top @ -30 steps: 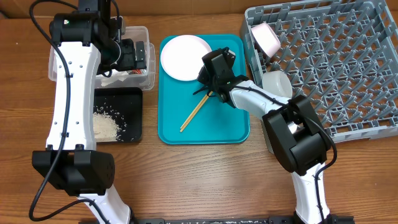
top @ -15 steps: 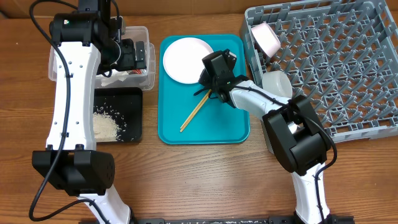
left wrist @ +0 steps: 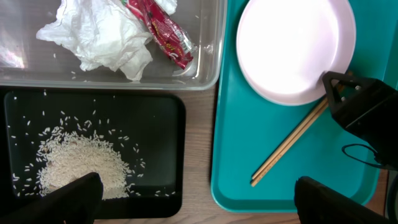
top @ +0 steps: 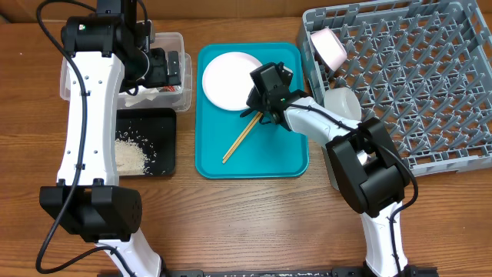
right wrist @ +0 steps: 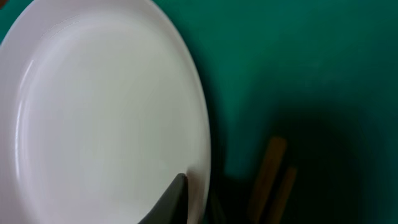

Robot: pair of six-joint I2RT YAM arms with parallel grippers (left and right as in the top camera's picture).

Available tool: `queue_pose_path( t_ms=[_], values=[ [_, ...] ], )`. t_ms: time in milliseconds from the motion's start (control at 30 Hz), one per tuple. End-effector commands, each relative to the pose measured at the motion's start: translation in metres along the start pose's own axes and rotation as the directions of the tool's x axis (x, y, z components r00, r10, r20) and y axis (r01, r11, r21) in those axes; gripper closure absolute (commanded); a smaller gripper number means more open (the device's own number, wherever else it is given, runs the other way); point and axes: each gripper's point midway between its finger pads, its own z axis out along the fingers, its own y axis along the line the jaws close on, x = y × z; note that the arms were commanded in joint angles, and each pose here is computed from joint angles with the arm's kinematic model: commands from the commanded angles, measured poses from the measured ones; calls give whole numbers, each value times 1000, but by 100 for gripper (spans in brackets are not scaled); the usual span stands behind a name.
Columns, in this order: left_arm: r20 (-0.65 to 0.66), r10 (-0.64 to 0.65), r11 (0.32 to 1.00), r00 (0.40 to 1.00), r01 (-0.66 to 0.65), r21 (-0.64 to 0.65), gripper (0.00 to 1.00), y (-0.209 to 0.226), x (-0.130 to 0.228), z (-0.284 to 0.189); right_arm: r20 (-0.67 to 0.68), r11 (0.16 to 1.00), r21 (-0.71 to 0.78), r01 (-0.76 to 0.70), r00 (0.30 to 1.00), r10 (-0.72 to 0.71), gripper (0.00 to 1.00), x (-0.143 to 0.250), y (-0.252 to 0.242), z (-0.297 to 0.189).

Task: Sort waste into correct bins and load items into the dishwasher
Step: 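Pinch the pink plate rim with the right gripper and tilt it up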

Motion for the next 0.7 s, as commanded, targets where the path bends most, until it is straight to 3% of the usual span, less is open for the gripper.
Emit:
queue_pose_path(
  t_ms=[0, 333, 500, 667],
  values=[
    [18, 24, 1000, 1000, -24, -4, 0, -1, -3, -5, -49, 1000, 24, 0, 999, 1, 91, 13, -11, 7],
    [18, 24, 1000, 1000, -24, -4, 0, -1, -3, -5, -36, 1000, 16, 15, 999, -14, 96, 6, -11, 6],
    [19, 24, 1000, 1000, -24, -4, 0, -1, -3, -5, 6, 993, -13, 121, 993, -121, 96, -23, 3, -14],
    [18, 24, 1000, 1000, -24, -4, 0, -1, -3, -5, 91, 947, -51, 318, 945, -313, 96, -63, 33, -65]
  ],
)
